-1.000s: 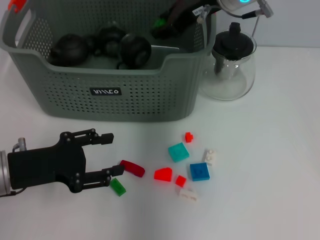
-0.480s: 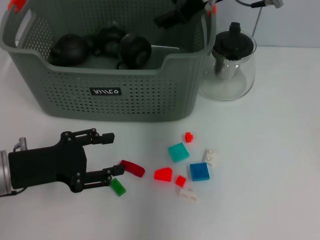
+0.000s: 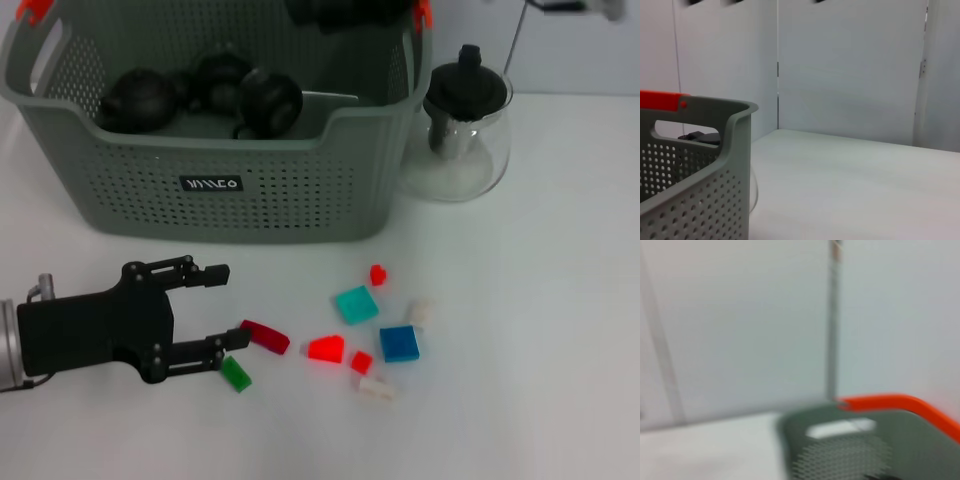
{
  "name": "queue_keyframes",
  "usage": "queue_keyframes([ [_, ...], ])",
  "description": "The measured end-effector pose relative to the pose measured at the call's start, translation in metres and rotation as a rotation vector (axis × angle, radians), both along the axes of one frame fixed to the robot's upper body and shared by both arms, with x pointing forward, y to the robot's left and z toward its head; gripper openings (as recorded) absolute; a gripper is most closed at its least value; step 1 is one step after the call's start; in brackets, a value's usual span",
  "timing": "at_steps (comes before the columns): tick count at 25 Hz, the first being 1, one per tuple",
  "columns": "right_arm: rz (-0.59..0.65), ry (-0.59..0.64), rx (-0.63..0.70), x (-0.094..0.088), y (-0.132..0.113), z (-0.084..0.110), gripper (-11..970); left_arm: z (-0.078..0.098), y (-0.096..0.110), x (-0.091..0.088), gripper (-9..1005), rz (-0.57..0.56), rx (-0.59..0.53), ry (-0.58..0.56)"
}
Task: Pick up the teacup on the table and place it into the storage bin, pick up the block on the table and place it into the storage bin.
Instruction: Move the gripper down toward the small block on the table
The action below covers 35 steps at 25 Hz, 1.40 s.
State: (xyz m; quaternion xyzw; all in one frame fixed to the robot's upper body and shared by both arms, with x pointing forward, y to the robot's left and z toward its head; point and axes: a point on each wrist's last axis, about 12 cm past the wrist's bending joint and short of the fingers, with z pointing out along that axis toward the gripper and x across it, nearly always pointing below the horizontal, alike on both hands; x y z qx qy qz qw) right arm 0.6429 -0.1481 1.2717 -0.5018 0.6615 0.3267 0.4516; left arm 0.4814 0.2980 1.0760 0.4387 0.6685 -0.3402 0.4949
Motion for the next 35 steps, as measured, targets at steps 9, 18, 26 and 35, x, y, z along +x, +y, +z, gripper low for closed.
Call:
queue_keyframes([
  [9,0.230,0.105,-0.046,-0.050,-0.060,-0.040,727,0.000,0.000,0.001,720,0.001,0.001,-0.001],
  [18,0.182,0.274,-0.387,-0.058,-0.076,-0.085,718,0.000,-0.001,0.002,719,0.008,0.002,-0.001],
  [26,0.093,0.250,-0.617,-0.041,-0.047,-0.115,717,-0.002,-0.002,0.003,719,0.012,-0.003,0.007],
  [35,0.082,0.216,-0.707,-0.028,-0.018,-0.151,716,-0.004,-0.003,0.004,719,0.016,-0.005,0.011],
])
